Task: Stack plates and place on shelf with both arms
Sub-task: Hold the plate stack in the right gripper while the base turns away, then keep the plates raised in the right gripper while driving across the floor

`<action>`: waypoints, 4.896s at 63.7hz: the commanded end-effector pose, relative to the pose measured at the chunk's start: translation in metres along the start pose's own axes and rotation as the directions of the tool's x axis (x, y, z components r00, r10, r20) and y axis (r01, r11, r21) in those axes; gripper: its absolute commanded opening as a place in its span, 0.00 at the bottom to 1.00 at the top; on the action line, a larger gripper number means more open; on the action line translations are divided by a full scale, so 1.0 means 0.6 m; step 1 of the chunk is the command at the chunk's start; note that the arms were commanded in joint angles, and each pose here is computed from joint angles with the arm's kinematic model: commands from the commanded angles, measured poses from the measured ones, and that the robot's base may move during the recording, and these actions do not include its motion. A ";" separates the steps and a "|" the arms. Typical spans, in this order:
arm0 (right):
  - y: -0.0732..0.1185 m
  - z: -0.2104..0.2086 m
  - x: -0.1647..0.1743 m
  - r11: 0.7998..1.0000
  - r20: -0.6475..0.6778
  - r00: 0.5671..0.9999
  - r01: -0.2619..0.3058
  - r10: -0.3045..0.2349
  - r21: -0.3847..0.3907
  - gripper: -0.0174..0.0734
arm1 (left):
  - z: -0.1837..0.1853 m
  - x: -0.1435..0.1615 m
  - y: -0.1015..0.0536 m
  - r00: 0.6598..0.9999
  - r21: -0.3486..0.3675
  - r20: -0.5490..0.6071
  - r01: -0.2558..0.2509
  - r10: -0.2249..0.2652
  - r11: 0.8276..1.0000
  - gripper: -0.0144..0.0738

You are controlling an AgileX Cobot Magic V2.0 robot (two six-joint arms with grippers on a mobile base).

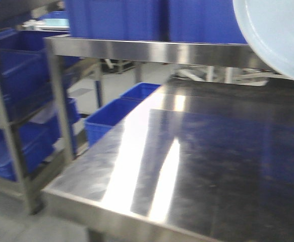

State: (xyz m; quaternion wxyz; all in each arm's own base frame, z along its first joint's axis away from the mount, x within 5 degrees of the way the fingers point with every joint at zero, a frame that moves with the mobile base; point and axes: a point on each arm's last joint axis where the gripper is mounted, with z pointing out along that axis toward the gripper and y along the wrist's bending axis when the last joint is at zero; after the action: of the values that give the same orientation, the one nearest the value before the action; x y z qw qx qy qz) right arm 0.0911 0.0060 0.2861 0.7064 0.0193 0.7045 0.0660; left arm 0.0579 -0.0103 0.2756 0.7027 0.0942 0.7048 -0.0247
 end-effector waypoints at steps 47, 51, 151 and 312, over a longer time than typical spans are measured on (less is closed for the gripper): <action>-0.001 -0.002 -0.033 1.000 0.131 0.991 0.002 -0.004 0.016 0.25 | -0.002 -0.027 0.003 0.995 -0.012 0.099 0.015 -0.014 1.000 0.25; -0.001 -0.002 -0.033 1.000 0.131 0.991 0.002 -0.004 0.016 0.25 | -0.002 -0.027 0.003 0.995 -0.012 0.099 0.015 -0.014 1.000 0.25; -0.001 -0.002 -0.033 1.000 0.131 0.991 0.002 -0.004 0.016 0.25 | -0.002 -0.027 0.003 0.995 -0.012 0.099 0.015 -0.014 1.000 0.25; -0.001 -0.002 -0.033 1.000 0.131 0.991 0.002 -0.004 0.016 0.25 | -0.002 -0.027 0.003 0.995 -0.012 0.099 0.015 -0.014 1.000 0.25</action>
State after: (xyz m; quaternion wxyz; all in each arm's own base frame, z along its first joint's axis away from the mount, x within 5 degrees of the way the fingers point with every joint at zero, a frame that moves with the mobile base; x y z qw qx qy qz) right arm 0.0909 0.0060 0.2862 0.7069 0.0193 0.7040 0.0661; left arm 0.0579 -0.0103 0.2756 0.7027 0.0942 0.7048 -0.0247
